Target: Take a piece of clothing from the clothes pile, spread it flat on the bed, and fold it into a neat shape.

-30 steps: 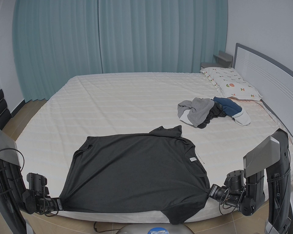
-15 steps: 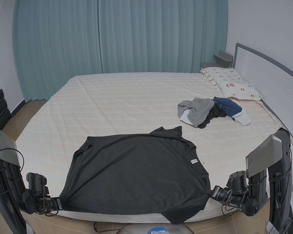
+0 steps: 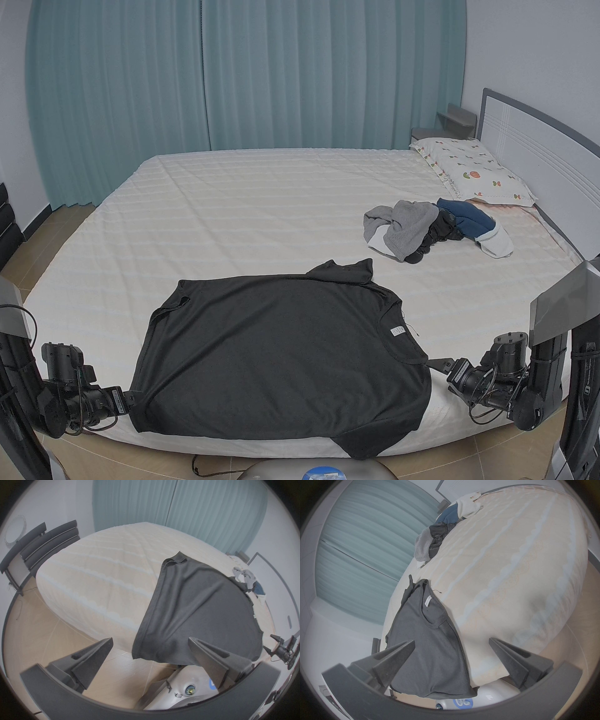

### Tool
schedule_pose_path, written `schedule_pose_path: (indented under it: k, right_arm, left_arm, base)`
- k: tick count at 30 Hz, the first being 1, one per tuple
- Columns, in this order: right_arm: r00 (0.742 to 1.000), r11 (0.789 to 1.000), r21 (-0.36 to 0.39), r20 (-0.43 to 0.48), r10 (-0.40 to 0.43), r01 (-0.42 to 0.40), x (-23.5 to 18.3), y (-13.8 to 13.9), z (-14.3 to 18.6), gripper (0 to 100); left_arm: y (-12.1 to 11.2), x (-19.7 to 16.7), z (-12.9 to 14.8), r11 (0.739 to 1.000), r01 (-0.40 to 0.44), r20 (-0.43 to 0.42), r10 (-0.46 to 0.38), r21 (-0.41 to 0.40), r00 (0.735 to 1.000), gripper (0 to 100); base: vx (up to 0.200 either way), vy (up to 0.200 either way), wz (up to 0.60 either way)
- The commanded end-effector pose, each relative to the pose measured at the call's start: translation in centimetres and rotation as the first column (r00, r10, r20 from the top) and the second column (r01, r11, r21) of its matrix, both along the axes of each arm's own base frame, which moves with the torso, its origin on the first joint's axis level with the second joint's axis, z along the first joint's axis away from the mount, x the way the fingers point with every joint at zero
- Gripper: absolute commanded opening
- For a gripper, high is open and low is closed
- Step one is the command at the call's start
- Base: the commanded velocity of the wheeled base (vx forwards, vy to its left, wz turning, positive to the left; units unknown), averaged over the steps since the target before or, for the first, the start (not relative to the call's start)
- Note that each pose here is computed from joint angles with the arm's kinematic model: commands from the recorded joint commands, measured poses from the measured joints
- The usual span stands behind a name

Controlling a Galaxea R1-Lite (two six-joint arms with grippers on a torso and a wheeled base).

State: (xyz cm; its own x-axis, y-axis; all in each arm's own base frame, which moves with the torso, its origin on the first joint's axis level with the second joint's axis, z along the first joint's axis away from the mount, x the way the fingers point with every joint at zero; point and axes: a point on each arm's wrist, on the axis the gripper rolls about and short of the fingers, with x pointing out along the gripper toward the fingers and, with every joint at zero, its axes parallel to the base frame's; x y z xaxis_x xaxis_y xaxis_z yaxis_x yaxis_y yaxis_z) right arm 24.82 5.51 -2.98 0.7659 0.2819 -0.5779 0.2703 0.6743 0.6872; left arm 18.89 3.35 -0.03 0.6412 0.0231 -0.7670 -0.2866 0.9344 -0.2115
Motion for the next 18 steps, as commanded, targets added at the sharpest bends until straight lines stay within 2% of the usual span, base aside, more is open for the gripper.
schedule_pose_path:
  k: [1, 6, 18]
  right_arm:
    - [0.999, 0.999, 0.041, 0.02, -0.029, 0.028, 0.5, -0.6, 0.4, 100]
    - [0.999, 0.996, 0.083, 0.019, -0.038, 0.036, 0.7, -1.1, 0.6, 100]
    - [0.998, 0.994, 0.097, 0.019, -0.053, 0.051, 1.0, -1.3, 0.5, 100]
  left_arm:
    - [0.2, 0.0, 0.9, 1.0, 0.01, 0.057, -0.008, -0.025, 0.998, 100]
    - [0.8, 0.9, 1.2, 0.996, -0.055, 0.093, 0.061, -0.068, 0.994, 100]
    - [1.6, 1.7, 0.7, 0.993, -0.084, 0.096, 0.092, -0.082, 0.991, 100]
  base:
    - [0.0, 0.0, 0.0]
    - [0.0, 0.0, 0.0]
    - [0.0, 0.2, 0.0]
